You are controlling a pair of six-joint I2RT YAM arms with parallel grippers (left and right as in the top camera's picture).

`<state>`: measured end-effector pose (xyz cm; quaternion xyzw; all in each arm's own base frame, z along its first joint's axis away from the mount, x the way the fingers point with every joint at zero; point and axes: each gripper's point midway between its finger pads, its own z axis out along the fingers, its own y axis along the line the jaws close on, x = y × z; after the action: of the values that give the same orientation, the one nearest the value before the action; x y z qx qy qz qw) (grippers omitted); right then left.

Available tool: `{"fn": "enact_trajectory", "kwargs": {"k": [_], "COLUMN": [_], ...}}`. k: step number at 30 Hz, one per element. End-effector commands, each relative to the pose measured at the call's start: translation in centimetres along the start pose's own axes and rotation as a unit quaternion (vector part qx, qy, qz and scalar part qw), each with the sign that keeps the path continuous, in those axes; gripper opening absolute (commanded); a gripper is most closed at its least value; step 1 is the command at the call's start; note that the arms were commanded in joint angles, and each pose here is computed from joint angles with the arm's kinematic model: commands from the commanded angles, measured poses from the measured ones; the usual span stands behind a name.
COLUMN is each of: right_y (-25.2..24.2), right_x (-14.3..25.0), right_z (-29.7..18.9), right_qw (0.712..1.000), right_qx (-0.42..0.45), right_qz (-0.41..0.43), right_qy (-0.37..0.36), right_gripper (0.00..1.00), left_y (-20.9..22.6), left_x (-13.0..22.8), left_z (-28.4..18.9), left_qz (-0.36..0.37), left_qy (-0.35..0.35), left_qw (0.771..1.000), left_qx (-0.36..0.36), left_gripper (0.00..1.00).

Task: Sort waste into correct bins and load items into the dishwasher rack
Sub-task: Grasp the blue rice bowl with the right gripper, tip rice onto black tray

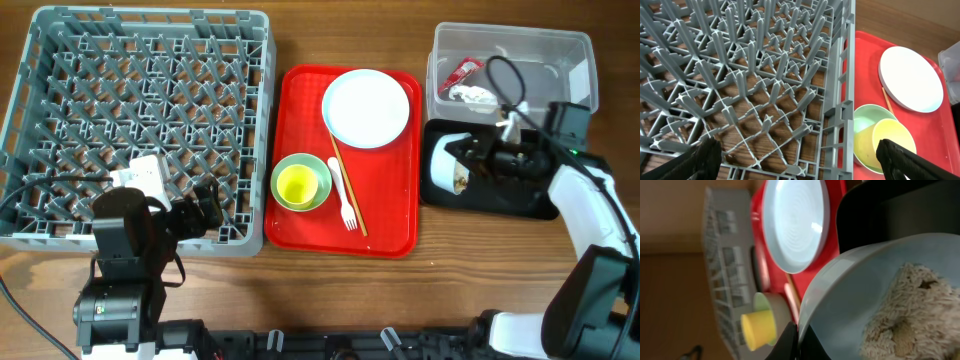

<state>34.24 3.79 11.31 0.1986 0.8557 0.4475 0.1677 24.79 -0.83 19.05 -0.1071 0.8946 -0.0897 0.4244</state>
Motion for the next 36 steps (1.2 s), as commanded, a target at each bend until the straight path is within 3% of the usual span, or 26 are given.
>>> {"fn": "enact_trajectory", "kwargs": {"k": [1,7,12,17,23,27,30,34,35,36], "right_y": [2.3,4.3,4.2,3.0,3.4,4.2,2.9,-0.5,-0.1,2.6], "right_x": [-0.1,-1.5,-2.6,-3.7,-4.5,-5.2,-6.0,-5.6,-5.2,-4.5], "right_z": [-2.0,-5.3,-5.4,-4.6,-4.8,-5.3,-4.7,-3.4,-3.5,-4.4], "right_qw": [0.992,0.976,0.97,0.953,0.942,0.951,0.969,0.974,0.976,0.975], "right_qx": [-0.122,-0.218,-0.225,-0.22,-0.229,-0.242,-0.21,-0.132,-0.144,-0.212], "right_qz": [0.01,0.022,0.087,0.207,0.243,0.193,0.131,0.174,0.157,0.067], "right_qy": [0.009,-0.006,0.002,0.024,0.032,0.022,-0.026,-0.054,-0.044,-0.02], "right_gripper": [0.04,0.04,0.04,0.04,0.04,0.04,0.04,0.04,0.04,0.04], "left_y": [-0.2,-0.2,-0.2,-0.2,-0.2,-0.2,-0.2,-0.2,-0.2,-0.2], "left_x": [-0.9,-0.9,-0.9,-0.9,-0.9,-0.9,-0.9,-0.9,-0.9,-0.9], "left_z": [-0.5,-0.5,-0.5,-0.5,-0.5,-0.5,-0.5,-0.5,-0.5,-0.5], "left_qz": [0.01,0.01,0.01,0.01,0.01,0.01,0.01,0.01,0.01,0.01], "left_qy": [-0.013,-0.013,-0.013,-0.013,-0.013,-0.013,-0.013,-0.013,-0.013,-0.013], "left_qw": [1.0,1.0,1.0,1.0,1.0,1.0,1.0,1.0,1.0,1.0], "left_qx": [0.0,0.0,0.0,0.0,0.0,0.0,0.0,0.0,0.0,0.0], "left_gripper": [1.0,1.0,1.0,1.0,1.0,1.0,1.0,1.0,1.0,1.0]}}
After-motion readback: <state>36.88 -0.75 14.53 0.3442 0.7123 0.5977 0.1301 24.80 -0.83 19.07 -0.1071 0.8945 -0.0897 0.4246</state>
